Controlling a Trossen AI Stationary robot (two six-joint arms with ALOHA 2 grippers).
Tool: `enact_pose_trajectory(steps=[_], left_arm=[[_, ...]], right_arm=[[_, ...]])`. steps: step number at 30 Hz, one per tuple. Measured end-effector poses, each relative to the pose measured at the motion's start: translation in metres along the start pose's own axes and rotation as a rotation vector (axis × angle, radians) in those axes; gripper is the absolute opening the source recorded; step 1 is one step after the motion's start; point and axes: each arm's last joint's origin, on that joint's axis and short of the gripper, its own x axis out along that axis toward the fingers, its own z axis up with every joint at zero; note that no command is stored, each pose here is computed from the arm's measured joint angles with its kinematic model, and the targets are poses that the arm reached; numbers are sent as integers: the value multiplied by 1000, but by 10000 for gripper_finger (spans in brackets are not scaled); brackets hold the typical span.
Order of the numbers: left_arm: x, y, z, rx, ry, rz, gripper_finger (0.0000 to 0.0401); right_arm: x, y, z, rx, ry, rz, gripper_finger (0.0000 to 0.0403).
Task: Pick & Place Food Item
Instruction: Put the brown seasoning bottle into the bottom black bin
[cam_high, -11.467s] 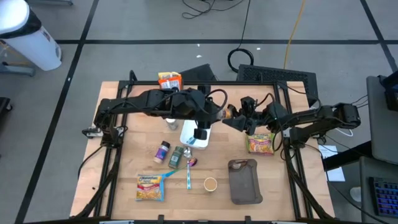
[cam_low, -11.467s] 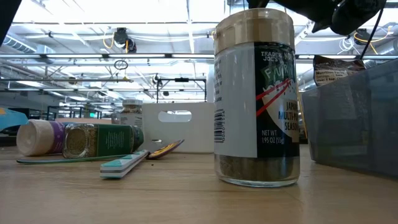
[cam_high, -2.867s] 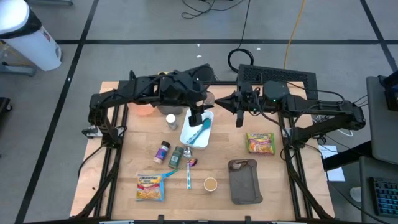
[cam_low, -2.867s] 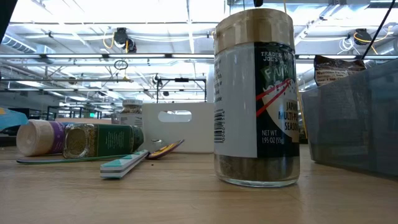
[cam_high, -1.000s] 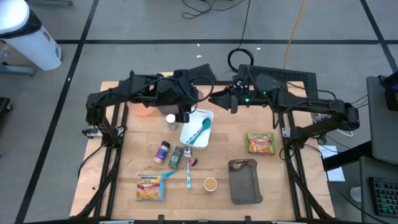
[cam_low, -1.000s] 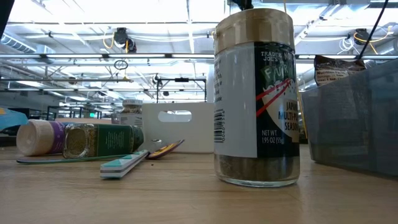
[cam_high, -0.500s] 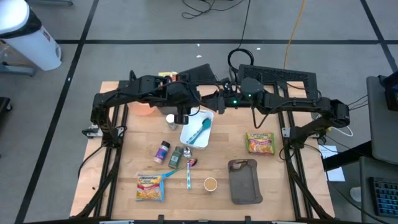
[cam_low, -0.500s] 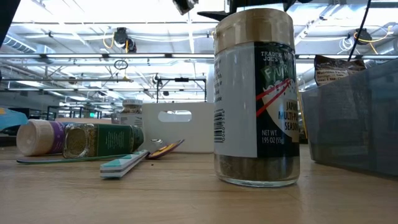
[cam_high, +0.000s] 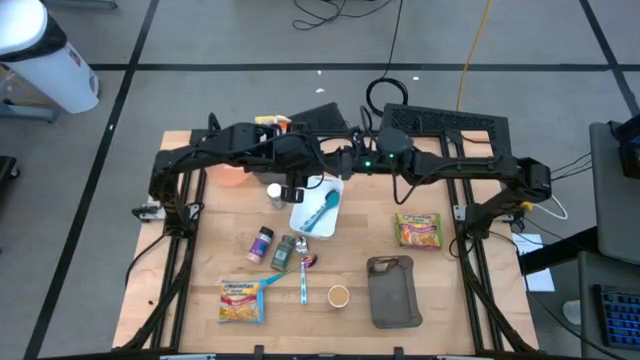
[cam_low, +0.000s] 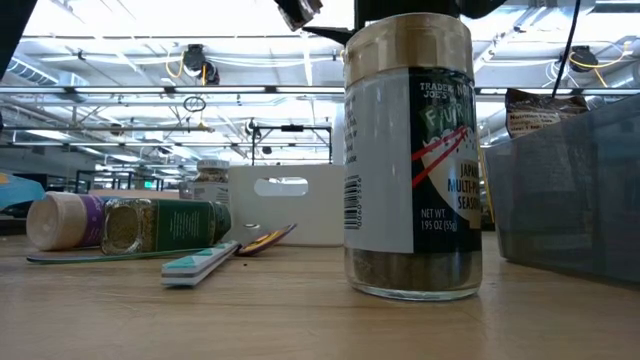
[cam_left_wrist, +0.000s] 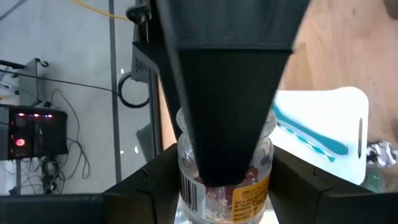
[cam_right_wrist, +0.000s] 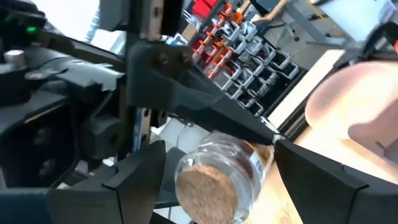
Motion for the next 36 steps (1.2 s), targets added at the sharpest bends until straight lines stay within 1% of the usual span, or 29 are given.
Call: enact_pose_trajectory(steps=[7,12,22,26,32,34,36], left_arm=[[4,1,0,10,19,16,200],[6,2,-1,36,47,60,200],[6,3,-1,51,47,58,200],[7,3,-1,53,48,60,200],[8,2,0,67,53,62,200],[8,2,0,67,56,65,200],[8,3,0,68,58,70,200]], right_arm=[[3,-5,-3,27,8,-13,293],[3,-5,-3,35,9,-18,293],[3,-5,-3,36,12,-22,288],[3,-6,-3,38,15,-27,264],[3,-6,-4,39,19,-33,207],[3,-6,-4,37,19,-34,197],[3,-6,-4,38,19,-37,195]])
